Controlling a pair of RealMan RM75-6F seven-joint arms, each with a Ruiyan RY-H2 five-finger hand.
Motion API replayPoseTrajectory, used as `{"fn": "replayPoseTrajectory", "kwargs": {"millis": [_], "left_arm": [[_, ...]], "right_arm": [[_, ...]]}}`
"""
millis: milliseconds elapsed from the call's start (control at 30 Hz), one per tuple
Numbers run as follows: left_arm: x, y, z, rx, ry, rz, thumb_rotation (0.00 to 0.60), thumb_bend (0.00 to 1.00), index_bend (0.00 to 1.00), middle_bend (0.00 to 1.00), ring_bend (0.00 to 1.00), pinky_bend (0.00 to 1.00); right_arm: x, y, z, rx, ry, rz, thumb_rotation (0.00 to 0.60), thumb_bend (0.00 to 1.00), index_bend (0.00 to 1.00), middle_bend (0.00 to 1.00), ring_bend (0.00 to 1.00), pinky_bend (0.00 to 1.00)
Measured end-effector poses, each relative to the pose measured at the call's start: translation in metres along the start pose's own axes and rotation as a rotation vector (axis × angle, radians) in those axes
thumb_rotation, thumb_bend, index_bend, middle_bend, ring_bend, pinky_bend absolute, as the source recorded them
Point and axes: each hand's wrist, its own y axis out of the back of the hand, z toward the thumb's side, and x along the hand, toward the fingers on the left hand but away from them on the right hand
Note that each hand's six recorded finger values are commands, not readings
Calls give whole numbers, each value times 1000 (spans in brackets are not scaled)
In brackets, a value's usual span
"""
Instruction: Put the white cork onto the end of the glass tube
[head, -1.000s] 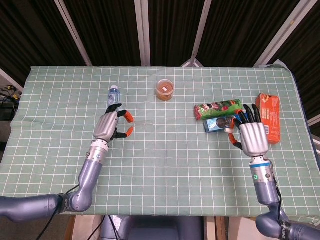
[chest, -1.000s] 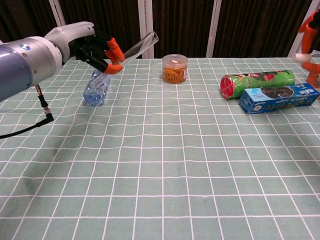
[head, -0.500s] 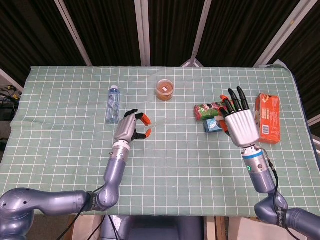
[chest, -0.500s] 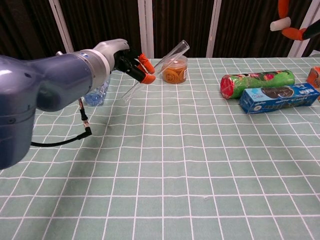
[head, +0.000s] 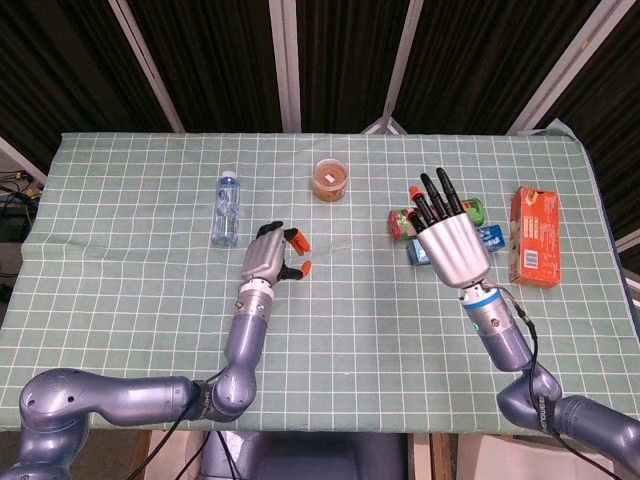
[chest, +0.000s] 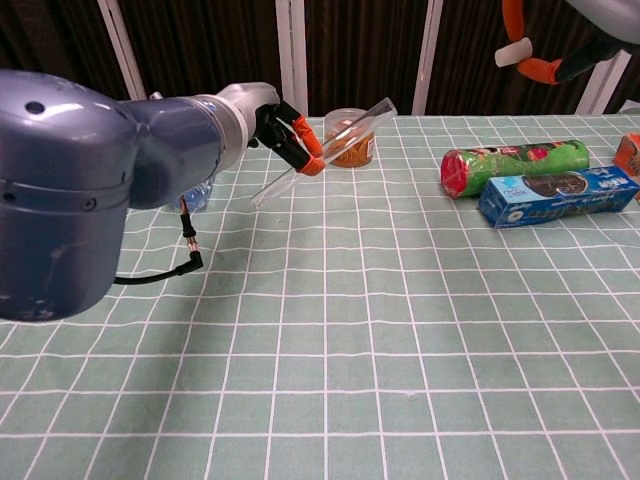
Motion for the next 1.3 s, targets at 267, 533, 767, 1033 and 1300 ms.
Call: {"fn": "replayPoseTrajectory", "kwargs": {"millis": [267,533,767,1033,1300], "left_arm": [[1,2,4,-59,13,4,600,610,590,468,105,0],[0,-10,8,-120,35,-16,600,610,588,471,113,0],[1,-16,13,-102,65,-37,600,612,586,471,113,0],[4,-13,18,-50,95,-52,600,615,585,471,113,0],[6,-7,14,-4,105,-57,600,615,585,471,113,0]], "right_arm": [[2,-6,14,15,36,-5,600,369,655,263,110,0],[-1,-9,15,20,27,-14,600,369,656,263,110,0],[-6,-9,15,17,25,-24,600,369,655,263,110,0],[-9,-14,18,8,24,-21,600,369,655,264,110,0],[-12,-18,25,5,24,-19,600,369,656,263,110,0]]}}
